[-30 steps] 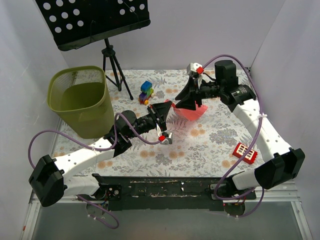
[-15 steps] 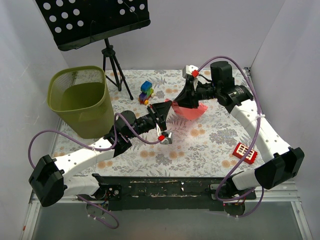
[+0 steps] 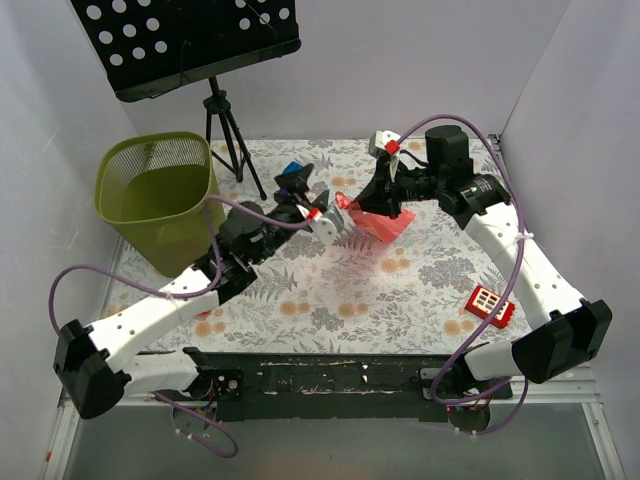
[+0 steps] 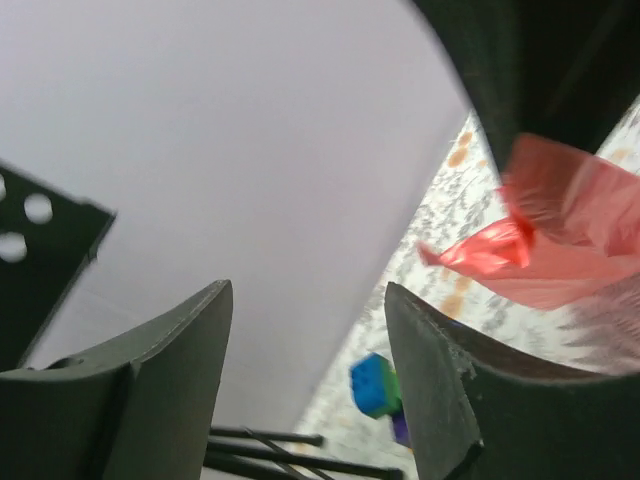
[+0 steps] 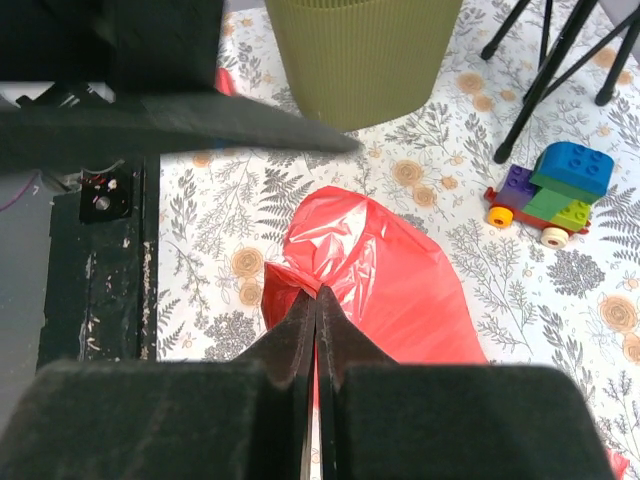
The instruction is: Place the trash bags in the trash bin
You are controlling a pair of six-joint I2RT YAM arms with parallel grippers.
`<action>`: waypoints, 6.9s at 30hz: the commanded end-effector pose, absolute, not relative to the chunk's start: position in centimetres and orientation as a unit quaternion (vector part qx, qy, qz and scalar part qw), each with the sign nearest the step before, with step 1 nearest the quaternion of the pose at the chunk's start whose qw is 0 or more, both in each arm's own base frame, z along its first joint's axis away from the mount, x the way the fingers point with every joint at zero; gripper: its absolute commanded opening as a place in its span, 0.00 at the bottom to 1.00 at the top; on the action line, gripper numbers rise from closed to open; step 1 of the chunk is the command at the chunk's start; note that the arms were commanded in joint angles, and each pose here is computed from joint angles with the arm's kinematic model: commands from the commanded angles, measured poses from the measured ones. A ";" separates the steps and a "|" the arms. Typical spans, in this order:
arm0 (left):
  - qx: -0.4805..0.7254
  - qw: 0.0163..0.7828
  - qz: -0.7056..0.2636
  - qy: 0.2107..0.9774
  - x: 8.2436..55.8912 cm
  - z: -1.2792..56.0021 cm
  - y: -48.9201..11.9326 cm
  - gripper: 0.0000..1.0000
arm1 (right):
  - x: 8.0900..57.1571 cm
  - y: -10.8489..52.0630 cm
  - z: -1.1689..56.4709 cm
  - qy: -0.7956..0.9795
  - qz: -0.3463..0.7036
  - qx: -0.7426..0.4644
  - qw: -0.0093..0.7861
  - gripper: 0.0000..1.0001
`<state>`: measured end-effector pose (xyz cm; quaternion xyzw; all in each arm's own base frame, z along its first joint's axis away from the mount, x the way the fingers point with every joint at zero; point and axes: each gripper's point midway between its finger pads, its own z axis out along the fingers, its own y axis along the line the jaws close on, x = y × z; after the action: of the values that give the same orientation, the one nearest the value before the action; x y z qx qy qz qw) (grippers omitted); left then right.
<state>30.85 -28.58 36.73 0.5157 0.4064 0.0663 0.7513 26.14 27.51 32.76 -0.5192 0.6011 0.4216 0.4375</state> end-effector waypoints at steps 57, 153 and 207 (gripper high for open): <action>0.437 0.618 -0.339 0.559 26.7 36.2 -31.6 0.00 | 28.8 25.1 34.6 0.641 0.410 -0.458 0.459 0.01; 0.420 0.642 -0.253 0.590 27.7 34.6 -28.1 0.00 | 27.8 26.7 35.6 0.600 0.382 -0.512 0.481 0.01; 0.411 0.613 -0.279 0.614 26.9 34.4 -28.1 0.00 | 25.5 24.1 37.6 0.567 0.327 -0.560 0.507 0.63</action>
<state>26.76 -28.35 32.32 0.4254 0.6199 -0.2757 0.5990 28.38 22.26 38.13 -0.5282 0.6001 0.2530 0.5449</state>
